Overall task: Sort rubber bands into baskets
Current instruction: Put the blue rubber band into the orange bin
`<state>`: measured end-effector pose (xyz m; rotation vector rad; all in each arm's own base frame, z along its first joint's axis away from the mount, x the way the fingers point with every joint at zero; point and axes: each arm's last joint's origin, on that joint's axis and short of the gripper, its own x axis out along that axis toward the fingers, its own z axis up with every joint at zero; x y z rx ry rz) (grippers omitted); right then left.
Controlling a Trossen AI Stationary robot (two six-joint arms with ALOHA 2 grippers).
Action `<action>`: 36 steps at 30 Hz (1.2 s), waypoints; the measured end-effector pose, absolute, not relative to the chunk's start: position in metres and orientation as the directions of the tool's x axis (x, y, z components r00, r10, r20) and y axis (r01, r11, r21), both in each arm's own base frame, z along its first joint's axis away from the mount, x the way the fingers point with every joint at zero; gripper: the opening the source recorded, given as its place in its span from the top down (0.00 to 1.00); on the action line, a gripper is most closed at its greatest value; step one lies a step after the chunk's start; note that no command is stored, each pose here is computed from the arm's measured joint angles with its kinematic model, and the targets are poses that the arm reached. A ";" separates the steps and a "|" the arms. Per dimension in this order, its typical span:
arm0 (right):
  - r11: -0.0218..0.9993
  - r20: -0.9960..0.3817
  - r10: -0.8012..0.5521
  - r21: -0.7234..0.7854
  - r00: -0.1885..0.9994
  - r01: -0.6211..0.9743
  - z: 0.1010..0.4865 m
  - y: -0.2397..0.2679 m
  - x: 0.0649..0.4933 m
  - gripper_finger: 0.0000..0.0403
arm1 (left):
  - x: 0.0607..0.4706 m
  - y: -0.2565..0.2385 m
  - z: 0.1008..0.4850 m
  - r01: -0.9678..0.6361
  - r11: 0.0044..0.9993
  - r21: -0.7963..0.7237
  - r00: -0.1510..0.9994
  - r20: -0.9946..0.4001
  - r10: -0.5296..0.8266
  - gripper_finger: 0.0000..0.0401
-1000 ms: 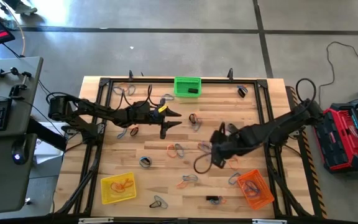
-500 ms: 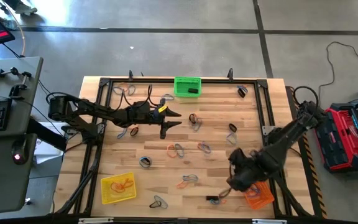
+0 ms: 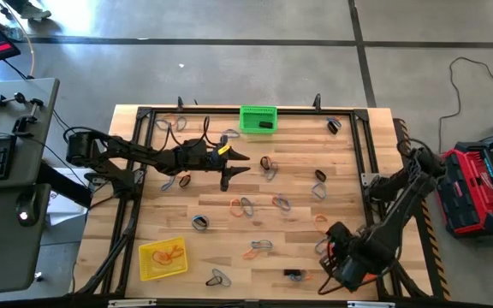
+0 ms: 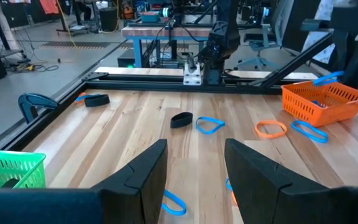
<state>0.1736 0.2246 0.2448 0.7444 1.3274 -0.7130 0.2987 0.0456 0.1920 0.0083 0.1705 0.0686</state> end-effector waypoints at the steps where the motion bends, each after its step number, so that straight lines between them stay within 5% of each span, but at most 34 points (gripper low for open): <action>1: 0.569 -0.995 -0.036 0.053 0.090 0.821 0.241 0.227 0.174 1.00 | 0.299 0.046 0.192 -0.068 0.998 0.014 0.983 -0.169 0.069 0.62; 11: 0.534 -0.997 -0.053 -0.073 -0.053 0.842 0.215 0.237 0.178 1.00 | 0.299 0.046 0.192 -0.070 0.997 0.020 0.983 -0.169 0.072 0.62; 36: 0.578 -0.998 -0.047 -0.057 -0.036 0.814 0.214 0.248 0.168 1.00 | 0.299 0.046 0.192 -0.068 0.997 0.034 0.983 -0.167 0.072 0.62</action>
